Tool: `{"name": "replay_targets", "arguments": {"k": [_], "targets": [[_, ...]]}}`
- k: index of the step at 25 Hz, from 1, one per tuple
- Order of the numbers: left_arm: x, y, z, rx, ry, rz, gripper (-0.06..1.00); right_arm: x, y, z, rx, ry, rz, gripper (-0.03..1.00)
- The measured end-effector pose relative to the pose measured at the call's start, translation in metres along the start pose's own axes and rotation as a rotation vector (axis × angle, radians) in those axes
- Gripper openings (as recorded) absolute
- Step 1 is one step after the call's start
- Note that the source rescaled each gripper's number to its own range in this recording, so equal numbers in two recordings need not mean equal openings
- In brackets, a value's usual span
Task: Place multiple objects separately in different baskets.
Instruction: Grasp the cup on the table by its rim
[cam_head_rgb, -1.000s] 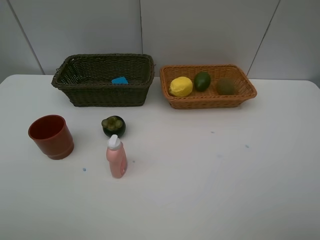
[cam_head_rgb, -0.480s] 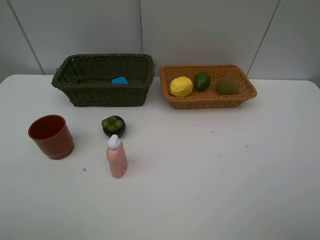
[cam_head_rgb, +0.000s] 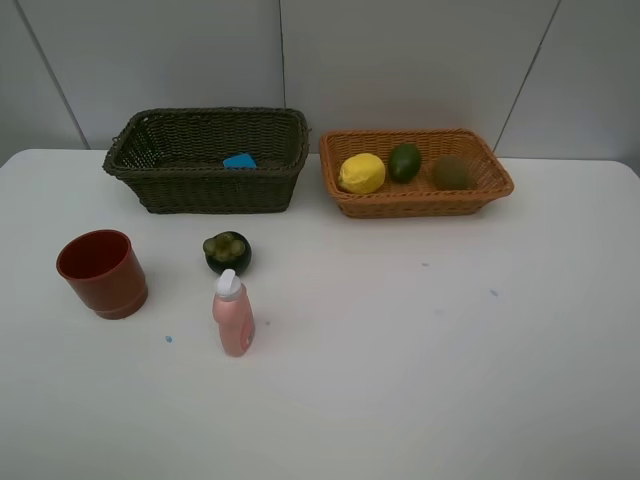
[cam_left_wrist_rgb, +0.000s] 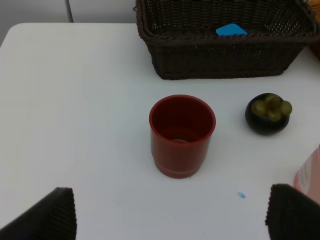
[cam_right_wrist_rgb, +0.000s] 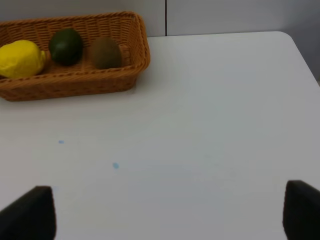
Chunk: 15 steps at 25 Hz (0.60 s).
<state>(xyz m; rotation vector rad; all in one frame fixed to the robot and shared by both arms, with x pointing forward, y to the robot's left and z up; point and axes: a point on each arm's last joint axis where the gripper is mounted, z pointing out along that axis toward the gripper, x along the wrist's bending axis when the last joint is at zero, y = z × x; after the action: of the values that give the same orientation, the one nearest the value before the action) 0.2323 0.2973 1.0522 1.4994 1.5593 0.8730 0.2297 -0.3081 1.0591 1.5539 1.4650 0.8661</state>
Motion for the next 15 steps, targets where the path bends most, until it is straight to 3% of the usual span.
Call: {"name": "replay_targets", "arguments": {"k": [15], "targets": [[0.0, 0.0, 0.0, 0.0, 0.0, 0.0, 0.98, 0.0, 0.0, 0.0, 0.0, 0.0, 0.0, 1.0]]}}
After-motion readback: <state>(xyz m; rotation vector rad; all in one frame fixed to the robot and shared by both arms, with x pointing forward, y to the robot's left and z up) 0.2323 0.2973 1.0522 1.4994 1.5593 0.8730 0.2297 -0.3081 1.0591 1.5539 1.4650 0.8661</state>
